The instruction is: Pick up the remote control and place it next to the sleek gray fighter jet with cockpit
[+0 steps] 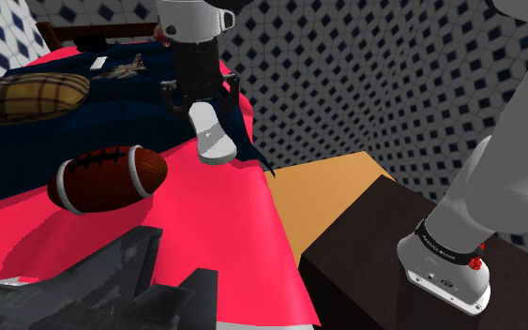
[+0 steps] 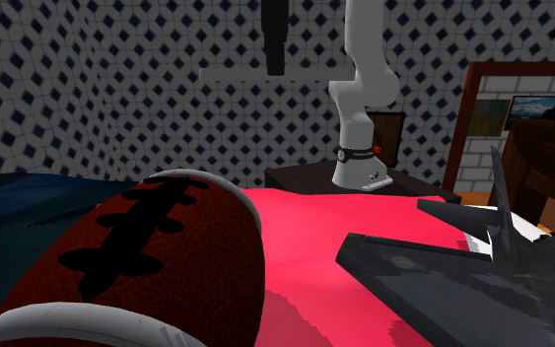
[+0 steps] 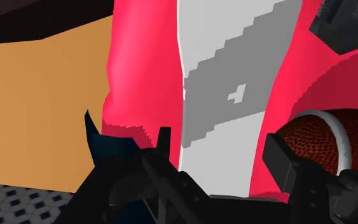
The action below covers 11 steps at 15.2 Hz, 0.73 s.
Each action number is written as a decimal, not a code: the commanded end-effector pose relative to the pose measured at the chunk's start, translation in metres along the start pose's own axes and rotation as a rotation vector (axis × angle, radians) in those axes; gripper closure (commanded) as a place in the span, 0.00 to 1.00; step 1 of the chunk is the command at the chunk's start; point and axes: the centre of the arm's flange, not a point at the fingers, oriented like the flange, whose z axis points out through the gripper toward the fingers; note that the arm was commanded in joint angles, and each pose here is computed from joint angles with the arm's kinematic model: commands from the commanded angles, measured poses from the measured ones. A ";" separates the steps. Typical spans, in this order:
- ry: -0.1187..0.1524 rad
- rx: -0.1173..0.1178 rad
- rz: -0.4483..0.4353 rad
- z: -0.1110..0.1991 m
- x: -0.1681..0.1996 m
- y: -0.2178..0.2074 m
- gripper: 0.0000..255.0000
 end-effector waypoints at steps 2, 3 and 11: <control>0.000 0.000 0.001 0.002 -0.038 -0.010 1.00; 0.000 0.000 0.001 0.002 -0.051 -0.014 1.00; 0.000 0.000 0.001 0.003 -0.148 -0.044 1.00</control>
